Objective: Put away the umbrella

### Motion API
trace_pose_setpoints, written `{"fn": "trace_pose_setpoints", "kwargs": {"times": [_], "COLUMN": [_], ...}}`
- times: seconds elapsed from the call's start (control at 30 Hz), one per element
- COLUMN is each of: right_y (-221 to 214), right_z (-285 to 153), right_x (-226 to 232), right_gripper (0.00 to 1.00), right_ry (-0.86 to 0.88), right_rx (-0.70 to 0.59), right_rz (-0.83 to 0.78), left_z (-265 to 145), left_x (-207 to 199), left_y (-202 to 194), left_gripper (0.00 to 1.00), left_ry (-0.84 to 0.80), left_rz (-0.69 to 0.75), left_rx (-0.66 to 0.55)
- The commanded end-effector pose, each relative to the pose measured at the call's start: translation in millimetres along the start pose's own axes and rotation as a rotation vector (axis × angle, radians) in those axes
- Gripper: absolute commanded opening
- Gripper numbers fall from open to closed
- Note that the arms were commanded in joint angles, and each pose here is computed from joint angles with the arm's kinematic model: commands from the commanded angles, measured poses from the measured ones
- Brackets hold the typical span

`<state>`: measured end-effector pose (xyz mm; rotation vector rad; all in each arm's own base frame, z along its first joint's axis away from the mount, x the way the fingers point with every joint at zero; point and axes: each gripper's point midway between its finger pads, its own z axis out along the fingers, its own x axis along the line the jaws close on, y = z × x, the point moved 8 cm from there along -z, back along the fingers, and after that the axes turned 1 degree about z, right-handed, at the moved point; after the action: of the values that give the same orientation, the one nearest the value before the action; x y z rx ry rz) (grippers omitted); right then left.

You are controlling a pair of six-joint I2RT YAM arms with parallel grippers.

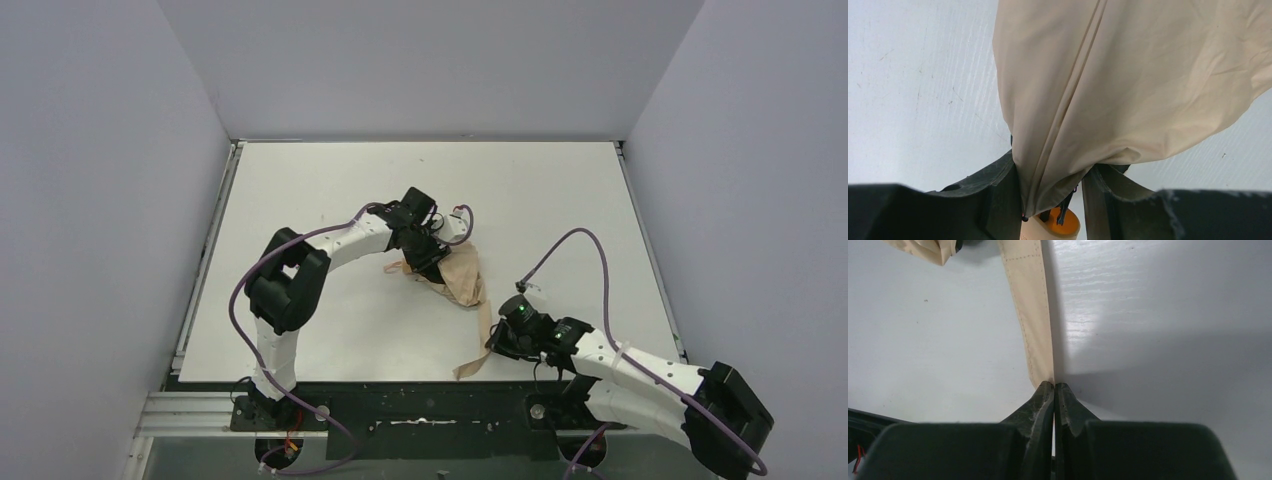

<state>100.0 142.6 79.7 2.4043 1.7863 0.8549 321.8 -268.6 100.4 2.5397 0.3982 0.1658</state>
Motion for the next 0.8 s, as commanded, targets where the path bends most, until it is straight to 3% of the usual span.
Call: {"fn": "trace_pose_setpoints", "kwargs": {"times": [0.0,0.43,0.77], "right_y": [-3.6,-19.9,-42.6], "right_z": [3.1,5.2,-19.1], "right_x": [7.7,65.0,86.7], "right_gripper": [0.00,0.00,0.00], "right_ry": [0.074,0.433,0.518], "right_rx": [0.052,0.293,0.376], "right_rz": [-0.030,-0.193,-0.319], "left_z": [1.0,-3.2,-7.4], "left_x": [13.5,39.8,55.7], "left_y": [-0.7,4.9,2.5], "left_gripper": [0.00,0.00,0.00], "left_ry": [0.085,0.201,0.289], "left_rz": [-0.020,-0.180,-0.239], "left_rx": [0.046,0.050,0.077]}}
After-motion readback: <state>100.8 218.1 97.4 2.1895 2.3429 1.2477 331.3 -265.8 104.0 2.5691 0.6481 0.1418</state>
